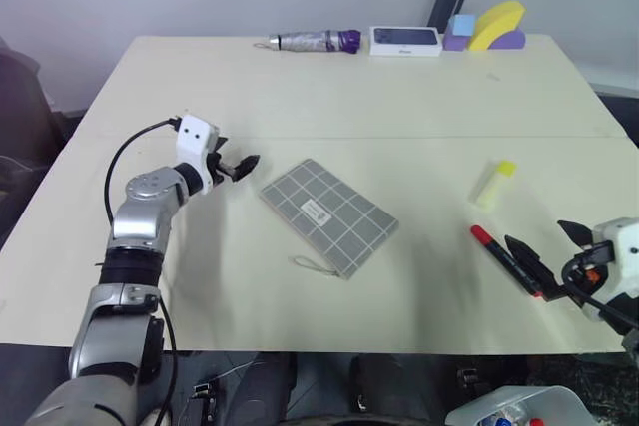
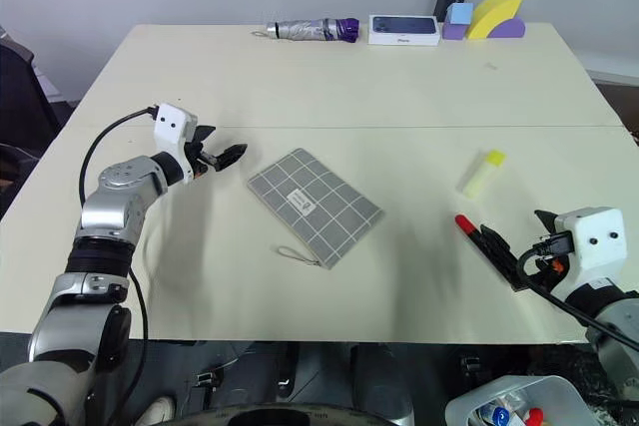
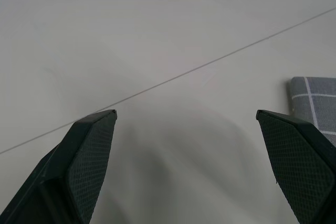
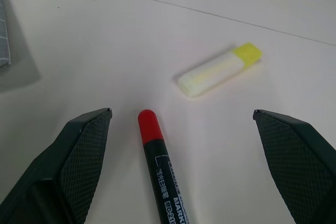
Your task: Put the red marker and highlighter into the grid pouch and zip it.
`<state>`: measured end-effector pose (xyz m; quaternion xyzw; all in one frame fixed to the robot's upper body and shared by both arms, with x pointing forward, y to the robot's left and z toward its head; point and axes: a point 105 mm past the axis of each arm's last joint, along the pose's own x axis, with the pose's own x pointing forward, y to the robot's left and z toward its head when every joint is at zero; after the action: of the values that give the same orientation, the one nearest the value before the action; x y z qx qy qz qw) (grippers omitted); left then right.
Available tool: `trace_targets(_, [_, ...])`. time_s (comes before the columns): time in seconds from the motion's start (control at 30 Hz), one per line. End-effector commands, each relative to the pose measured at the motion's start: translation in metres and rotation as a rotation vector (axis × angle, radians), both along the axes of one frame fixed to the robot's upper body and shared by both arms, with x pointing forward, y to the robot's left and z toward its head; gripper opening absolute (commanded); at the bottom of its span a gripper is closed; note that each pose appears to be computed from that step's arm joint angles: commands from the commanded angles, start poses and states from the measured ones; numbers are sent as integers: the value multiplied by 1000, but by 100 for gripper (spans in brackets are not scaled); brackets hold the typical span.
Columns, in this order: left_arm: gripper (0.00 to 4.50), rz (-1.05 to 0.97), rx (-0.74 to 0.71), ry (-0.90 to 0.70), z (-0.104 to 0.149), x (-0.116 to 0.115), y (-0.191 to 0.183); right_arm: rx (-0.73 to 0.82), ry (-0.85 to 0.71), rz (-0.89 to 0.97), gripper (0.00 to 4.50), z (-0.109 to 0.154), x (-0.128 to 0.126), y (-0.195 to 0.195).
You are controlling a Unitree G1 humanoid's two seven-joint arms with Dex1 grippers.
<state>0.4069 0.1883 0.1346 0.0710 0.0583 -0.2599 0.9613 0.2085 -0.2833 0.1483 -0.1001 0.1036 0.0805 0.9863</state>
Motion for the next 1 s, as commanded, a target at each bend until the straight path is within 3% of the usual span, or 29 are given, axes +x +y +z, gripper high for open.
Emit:
trace_targets(0.03, [450, -7, -13, -54, 17, 3, -1, -13, -34, -2, 448, 8, -3, -2])
trace_targets(0.27, [450, -4, -20, -47, 15, 2, 0, -4, -22, -2, 448, 1, -4, -15])
trace_targets(0.6, [450, -9, -17, -48, 15, 2, -1, 17, 10, 80, 448, -3, -12, -3])
trace_targets(0.97, [450, 19, 0, -68, 15, -5, 10, -9, -27, 247, 448, 9, 29, 39])
trace_targets(1.0, [450, 12, -7, -65, 14, -8, 10, 2, -32, 268, 425, 11, 30, 44])
